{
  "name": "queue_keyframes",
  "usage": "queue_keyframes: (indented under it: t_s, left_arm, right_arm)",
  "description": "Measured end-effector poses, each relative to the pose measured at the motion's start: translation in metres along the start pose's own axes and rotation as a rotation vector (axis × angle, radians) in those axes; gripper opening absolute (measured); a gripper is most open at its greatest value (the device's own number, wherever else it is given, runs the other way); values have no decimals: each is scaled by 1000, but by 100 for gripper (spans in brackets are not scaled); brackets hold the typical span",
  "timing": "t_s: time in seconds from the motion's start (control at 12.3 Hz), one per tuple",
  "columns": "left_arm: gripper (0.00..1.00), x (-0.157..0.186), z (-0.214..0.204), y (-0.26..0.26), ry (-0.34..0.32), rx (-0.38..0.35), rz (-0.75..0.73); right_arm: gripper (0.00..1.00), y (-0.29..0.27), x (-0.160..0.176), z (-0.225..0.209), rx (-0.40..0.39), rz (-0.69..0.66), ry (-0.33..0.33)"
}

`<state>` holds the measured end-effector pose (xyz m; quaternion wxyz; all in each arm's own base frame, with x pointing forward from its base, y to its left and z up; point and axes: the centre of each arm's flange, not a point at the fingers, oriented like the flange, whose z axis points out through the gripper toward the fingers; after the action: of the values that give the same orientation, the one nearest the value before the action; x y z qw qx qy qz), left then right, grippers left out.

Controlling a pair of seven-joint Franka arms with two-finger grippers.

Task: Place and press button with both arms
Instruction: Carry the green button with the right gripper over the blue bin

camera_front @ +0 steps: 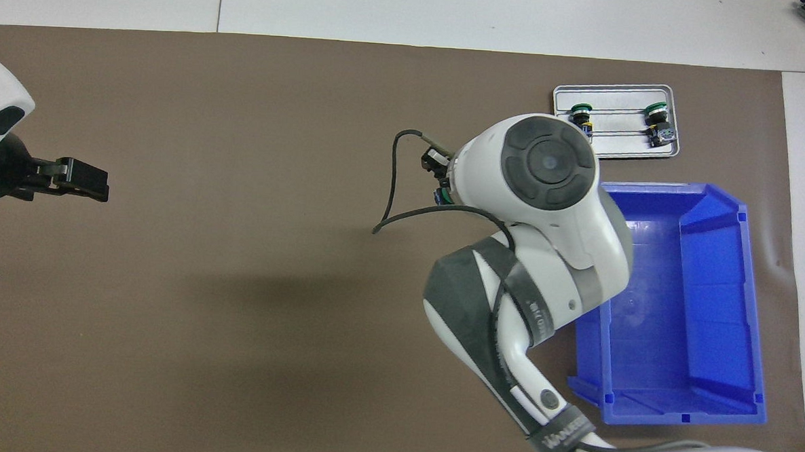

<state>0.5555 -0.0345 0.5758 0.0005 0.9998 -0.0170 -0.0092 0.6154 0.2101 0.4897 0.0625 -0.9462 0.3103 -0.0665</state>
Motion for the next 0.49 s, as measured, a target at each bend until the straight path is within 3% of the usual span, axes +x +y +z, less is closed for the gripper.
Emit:
queue_keyframes:
  t_s: [0.49]
  left_arm:
    - [100,0,0,0,0,0,0]
  right_arm:
    - [35,79,92,-1,-22,-42,19]
